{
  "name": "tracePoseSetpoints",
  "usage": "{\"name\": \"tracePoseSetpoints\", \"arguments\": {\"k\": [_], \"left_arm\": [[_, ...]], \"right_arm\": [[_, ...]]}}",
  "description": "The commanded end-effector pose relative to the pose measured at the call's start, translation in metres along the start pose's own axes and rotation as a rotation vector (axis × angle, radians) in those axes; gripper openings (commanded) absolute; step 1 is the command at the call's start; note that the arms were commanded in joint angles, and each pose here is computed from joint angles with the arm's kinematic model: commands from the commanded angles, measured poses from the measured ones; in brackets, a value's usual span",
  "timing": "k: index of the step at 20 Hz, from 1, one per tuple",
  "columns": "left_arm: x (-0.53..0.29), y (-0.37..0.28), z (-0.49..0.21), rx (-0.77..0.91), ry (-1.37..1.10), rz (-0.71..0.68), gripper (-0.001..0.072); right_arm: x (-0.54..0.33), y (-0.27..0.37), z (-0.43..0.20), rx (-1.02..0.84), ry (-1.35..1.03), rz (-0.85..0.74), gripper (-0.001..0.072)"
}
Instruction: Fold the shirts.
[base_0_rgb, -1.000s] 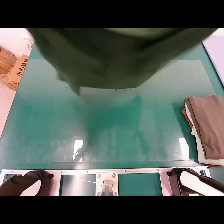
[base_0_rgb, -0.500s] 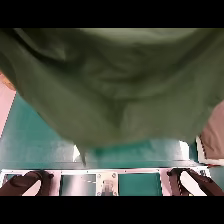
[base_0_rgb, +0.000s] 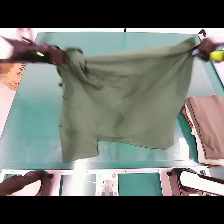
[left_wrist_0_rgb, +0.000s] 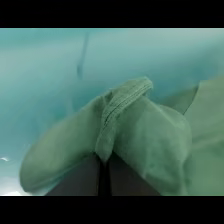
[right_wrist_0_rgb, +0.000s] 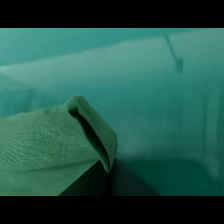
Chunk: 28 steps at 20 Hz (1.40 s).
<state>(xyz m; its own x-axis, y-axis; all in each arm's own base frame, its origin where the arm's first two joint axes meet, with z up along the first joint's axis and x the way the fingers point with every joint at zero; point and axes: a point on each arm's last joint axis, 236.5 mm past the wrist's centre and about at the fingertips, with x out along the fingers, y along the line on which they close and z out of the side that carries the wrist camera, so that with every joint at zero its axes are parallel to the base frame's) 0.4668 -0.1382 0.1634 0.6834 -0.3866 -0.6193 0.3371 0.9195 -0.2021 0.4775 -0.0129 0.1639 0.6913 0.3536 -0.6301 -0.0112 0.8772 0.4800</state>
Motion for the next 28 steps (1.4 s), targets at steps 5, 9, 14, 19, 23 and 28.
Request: {"name": "tracePoseSetpoints", "arguments": {"k": [5, 9, 14, 19, 23, 28], "left_arm": [[0.124, 0.058, -0.076, -0.269, 0.164, -0.007, 0.0657], [0.043, 0.109, -0.068, -0.297, 0.269, -0.004, 0.0657], [-0.022, 0.139, -0.164, -0.451, 0.559, -0.051, 0.0657], [-0.004, 0.098, -0.28, -0.571, 0.727, -0.207, 0.0656], [0.019, 0.077, -0.308, -0.581, 0.665, -0.263, 0.0654], [0.036, 0.058, -0.318, -0.518, 0.677, -0.326, 0.0081]], "right_arm": [[0.135, -0.082, -0.045, 0.197, 0.141, -0.018, 0.0432], [0.081, -0.108, -0.05, 0.177, 0.248, -0.063, 0.0056], [0.022, -0.135, -0.126, 0.278, 0.389, -0.18, 0.0016], [-0.007, -0.135, -0.195, 0.365, 0.406, -0.22, 0.0015], [-0.018, -0.128, -0.225, 0.411, 0.421, -0.228, 0.0065], [-0.02, -0.123, -0.255, 0.468, 0.493, -0.218, 0.0091]]}}
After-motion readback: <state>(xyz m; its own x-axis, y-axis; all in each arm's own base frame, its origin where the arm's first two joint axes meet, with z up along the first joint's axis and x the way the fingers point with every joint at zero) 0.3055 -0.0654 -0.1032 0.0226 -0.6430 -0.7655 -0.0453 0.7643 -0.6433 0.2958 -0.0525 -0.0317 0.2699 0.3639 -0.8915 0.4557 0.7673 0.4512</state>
